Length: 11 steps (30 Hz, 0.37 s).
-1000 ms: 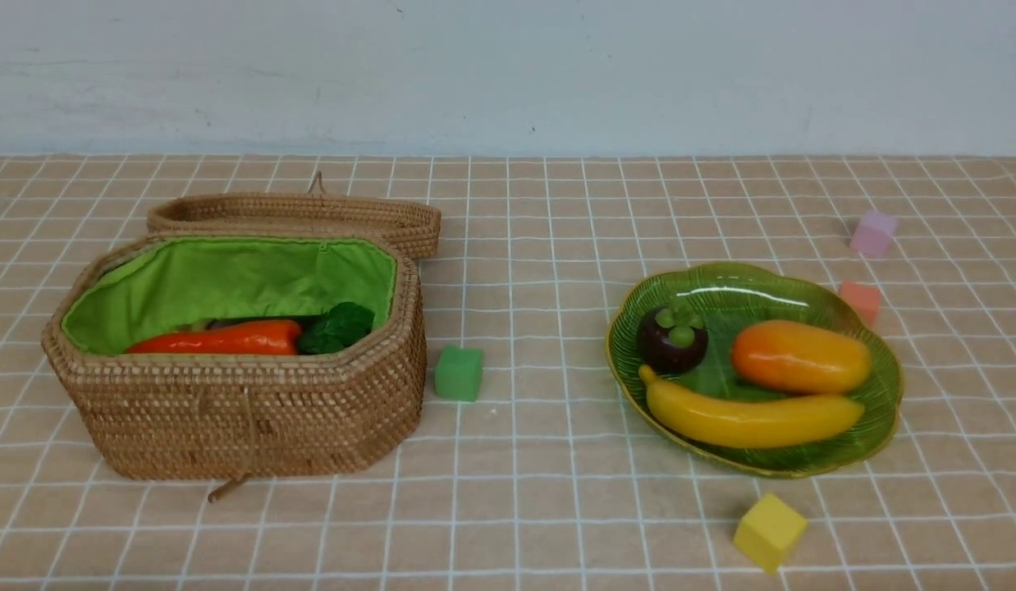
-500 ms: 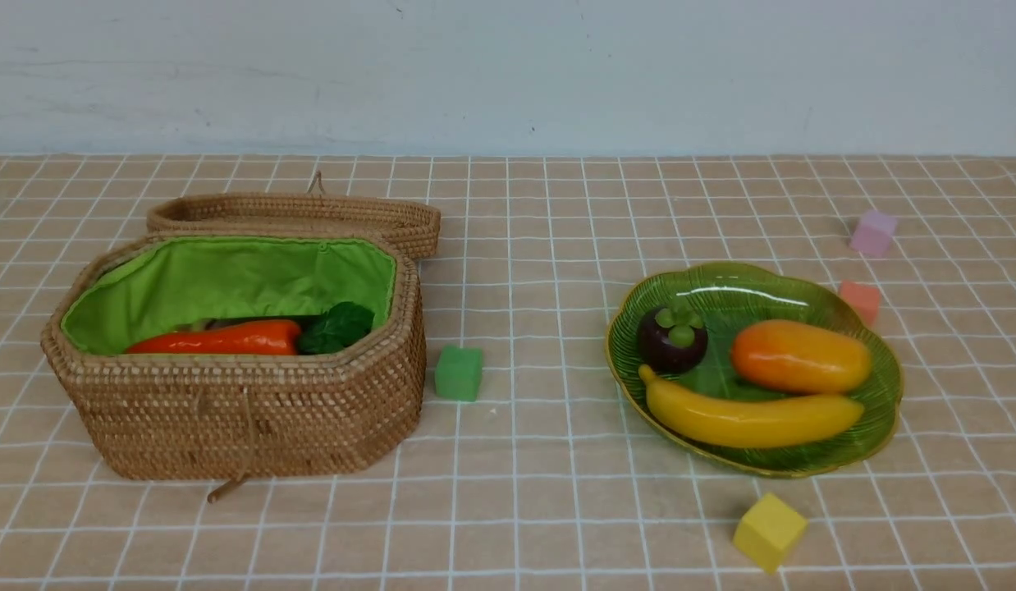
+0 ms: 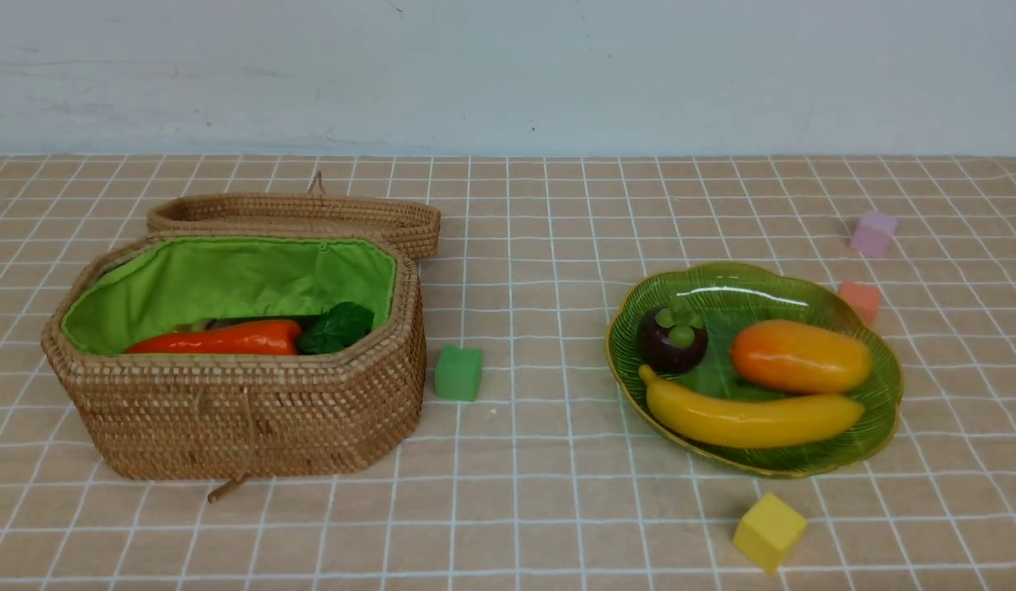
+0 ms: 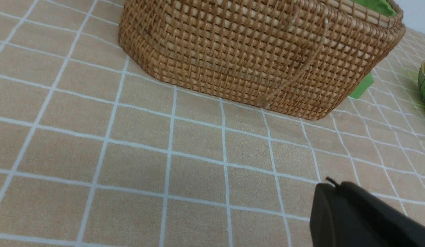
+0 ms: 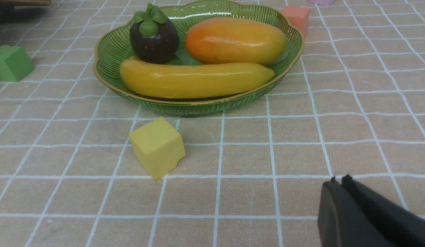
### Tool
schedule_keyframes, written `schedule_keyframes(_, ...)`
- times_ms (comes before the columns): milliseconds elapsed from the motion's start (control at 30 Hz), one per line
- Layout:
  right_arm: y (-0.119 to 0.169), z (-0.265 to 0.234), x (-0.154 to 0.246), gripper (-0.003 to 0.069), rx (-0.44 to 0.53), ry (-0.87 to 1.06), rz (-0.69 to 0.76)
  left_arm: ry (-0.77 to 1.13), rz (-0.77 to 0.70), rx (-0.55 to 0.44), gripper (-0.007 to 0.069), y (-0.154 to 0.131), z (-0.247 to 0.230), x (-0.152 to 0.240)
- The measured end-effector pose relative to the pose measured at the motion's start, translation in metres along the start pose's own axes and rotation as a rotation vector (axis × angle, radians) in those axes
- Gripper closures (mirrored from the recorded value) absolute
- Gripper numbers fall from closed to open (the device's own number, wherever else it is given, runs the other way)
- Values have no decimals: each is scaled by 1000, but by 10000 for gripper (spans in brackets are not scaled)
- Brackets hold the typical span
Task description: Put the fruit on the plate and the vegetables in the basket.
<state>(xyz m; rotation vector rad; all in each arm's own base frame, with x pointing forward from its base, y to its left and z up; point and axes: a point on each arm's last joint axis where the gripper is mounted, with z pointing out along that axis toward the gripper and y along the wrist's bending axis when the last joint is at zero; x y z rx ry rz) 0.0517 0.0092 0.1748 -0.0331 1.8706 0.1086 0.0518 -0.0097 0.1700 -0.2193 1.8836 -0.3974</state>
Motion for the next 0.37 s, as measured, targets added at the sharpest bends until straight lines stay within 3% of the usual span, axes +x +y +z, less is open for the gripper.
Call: schedule_keyframes(367,0,0,0,636,0,0,0,0,0,0,632,0,0,0)
